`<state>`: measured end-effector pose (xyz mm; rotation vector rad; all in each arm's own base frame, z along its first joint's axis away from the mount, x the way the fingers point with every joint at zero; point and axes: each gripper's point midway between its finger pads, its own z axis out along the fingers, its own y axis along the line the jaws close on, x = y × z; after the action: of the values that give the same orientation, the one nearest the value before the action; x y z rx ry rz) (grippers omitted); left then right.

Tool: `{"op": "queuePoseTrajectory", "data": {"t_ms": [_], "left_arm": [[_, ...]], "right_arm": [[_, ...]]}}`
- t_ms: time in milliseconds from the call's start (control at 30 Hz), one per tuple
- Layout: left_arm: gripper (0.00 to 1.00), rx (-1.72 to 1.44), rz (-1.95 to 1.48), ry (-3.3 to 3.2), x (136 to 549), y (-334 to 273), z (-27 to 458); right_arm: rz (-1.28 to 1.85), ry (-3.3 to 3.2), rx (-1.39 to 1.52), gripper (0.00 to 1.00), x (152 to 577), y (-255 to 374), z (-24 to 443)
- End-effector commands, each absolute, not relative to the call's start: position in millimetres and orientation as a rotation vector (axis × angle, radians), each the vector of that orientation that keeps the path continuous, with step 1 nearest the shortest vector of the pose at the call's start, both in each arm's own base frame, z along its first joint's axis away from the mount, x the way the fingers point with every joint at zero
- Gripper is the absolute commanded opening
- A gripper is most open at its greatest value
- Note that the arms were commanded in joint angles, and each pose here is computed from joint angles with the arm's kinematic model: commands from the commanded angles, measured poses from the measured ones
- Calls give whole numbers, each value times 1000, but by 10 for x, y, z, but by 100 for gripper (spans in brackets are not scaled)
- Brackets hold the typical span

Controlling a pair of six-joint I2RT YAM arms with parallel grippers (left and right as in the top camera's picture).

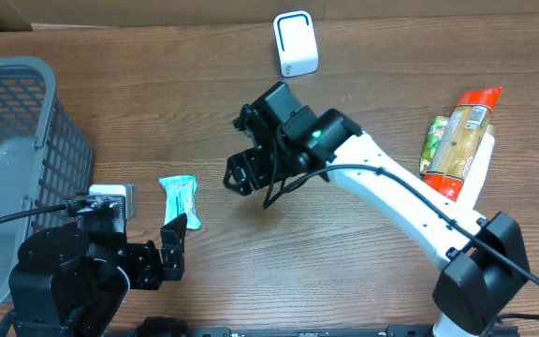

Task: Scan the item barcode
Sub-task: 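Move the right gripper left to the light-blue wipes pack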

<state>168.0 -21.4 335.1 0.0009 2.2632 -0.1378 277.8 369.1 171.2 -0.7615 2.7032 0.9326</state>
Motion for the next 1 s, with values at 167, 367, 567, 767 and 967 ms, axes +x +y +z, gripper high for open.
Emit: {"op": "queuePoseTrajectory", "data": {"t_ms": [167,367,567,767,967], "left_arm": [[100,-93,54,2190,1615,101,3591],[100,-128,98,2171,1480,195,3716],[100,-134,122,2188,1453,228,3683],[100,-118,77,2164,1547,158,3722],[100,-115,78,2185,1547,153,3665]], "right_arm": [[865,2631,-901,78,2428,4065,1679],[843,2629,-892,78,2423,4180,1571],[857,2615,-887,77,2497,4330,1404],[883,2571,-929,76,2483,4569,1219],[894,2559,-967,76,2402,4720,1060]]}}
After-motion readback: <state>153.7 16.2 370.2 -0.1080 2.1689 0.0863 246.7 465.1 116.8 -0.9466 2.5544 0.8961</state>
